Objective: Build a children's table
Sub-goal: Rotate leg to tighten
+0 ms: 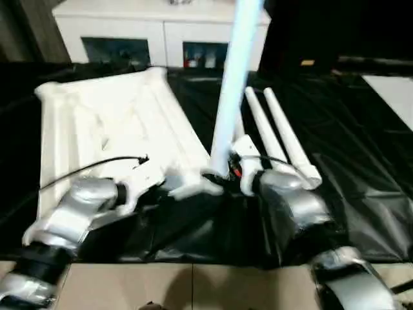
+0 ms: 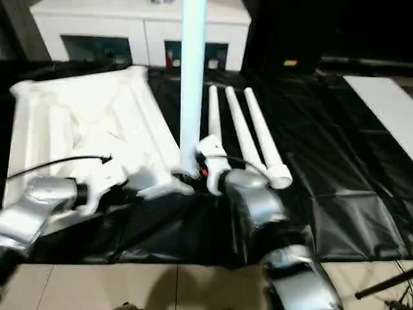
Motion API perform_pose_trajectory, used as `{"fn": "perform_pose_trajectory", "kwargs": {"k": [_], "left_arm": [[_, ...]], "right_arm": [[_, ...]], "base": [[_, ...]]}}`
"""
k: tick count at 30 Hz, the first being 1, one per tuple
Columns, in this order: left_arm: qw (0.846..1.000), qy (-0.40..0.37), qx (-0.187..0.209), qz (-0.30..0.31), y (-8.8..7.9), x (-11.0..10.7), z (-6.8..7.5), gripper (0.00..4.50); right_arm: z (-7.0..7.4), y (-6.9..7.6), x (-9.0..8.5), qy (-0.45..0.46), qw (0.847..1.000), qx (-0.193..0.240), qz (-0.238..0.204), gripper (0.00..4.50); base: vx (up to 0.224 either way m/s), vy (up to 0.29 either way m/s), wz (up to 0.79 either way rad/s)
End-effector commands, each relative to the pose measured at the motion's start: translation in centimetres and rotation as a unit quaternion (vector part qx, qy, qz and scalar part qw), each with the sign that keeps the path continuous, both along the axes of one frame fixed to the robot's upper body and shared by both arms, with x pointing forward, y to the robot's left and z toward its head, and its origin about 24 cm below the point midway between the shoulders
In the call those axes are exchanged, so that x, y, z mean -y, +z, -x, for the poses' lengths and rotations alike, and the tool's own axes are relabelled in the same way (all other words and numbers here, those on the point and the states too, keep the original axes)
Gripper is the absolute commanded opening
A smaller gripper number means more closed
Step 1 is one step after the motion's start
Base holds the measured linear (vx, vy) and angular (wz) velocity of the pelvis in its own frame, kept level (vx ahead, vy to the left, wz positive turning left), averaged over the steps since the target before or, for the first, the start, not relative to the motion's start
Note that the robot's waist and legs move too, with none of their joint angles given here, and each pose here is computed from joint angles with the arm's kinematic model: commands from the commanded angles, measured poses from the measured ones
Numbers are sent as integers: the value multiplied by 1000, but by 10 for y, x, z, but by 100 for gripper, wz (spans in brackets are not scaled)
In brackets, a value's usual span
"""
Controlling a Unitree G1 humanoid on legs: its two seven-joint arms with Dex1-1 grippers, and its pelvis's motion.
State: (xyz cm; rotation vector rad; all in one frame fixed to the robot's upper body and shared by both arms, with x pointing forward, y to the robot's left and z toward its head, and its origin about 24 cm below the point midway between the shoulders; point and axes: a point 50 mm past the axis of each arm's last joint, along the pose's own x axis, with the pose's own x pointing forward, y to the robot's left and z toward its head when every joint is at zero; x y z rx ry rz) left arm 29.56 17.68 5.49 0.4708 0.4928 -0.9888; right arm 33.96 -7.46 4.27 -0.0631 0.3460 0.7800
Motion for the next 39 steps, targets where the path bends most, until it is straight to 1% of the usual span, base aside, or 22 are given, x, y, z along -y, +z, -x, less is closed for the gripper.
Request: {"fn": "perform_pose_trajectory", "kwargs": {"k": [1, 2, 3, 7, 8, 10, 13, 14, 15, 16, 17, 18, 20, 21, 23, 25, 27, 30, 34, 36, 38, 39], "left_arm": [[999, 40, 13, -9, 0, 2, -5, 0], [993, 113, 28, 1, -3, 21, -15, 0], [988, 153, 35, 5, -4, 32, -20, 0], [981, 187, 45, 9, -6, 58, -26, 0], [981, 187, 45, 9, -6, 58, -26, 0], [983, 179, 44, 3, -7, 66, -26, 0], [983, 178, 43, 0, -7, 65, -26, 0], [983, 178, 41, -5, -7, 61, -26, 0], [983, 178, 40, -8, -7, 57, -26, 0], [983, 179, 39, -8, -7, 57, -26, 0], [982, 183, 36, -17, -7, 51, -26, 0], [982, 185, 36, -19, -7, 49, -26, 0], [981, 191, 35, -28, -6, 43, -26, 0], [981, 191, 35, -29, -6, 40, -27, 0], [984, 169, 37, -31, -4, 38, -26, 0], [987, 156, 35, -31, -4, 36, -24, 0], [992, 121, 28, -36, -6, 29, -18, 0], [995, 91, 25, -38, -7, 24, -13, 0], [999, 30, 20, -39, -4, 9, -4, 0], [998, -11, 38, -38, -1, 6, 0, 0], [997, -37, 45, -46, 2, -6, 2, 0], [997, -39, 46, -46, 3, -9, 2, 0]], "right_arm": [[2, -22, 7, -65, 996, -46, 33, 270], [-2, -28, -13, -135, 988, -63, 38, 270], [-2, -30, -24, -171, 982, -69, 48, 270], [-2, -29, -44, -215, 972, -66, 61, 270], [-2, -29, -44, -215, 972, -66, 61, 270], [-2, -25, -55, -212, 974, -69, 42, 270], [-3, -23, -56, -211, 975, -67, 36, 270], [-5, -19, -58, -203, 977, -65, 16, 270], [-7, -15, -59, -198, 978, -62, 3, 305], [-7, -15, -59, -197, 978, -61, 2, 305], [-11, -9, -61, -190, 980, -52, -11, 340], [-12, -7, -61, -190, 981, -49, -13, 342], [-20, 4, -58, -188, 982, -22, -14, 361], [-23, 8, -57, -184, 983, -13, -16, 383], [-28, 19, -52, -170, 985, 15, -11, 388], [-32, 26, -48, -162, 986, 26, -13, 406], [-35, 38, -37, -139, 989, 44, -24, 406], [-35, 43, -28, -125, 990, 51, -27, 406], [-28, 47, -4, -71, 995, 63, -9, 406], [-23, 46, 4, -52, 996, 66, 5, 406], [-10, 42, 21, 1, 998, 56, 24, 406], [-6, 42, 24, 12, 998, 52, 27, 406]], "base": [[0, 0, 0], [0, 0, 0], [0, 0, 0], [0, 0, 0], [0, 0, 0], [0, 0, 0], [0, 0, 0], [0, 0, 0], [0, 0, 0], [0, 0, 0], [0, 0, 0], [0, 0, 0], [0, 0, 0], [0, 0, 0], [0, 0, 0], [0, 0, 0], [0, 0, 0], [0, 0, 0], [0, 0, 0], [0, 0, 0], [0, 0, 0], [0, 0, 0]]}}
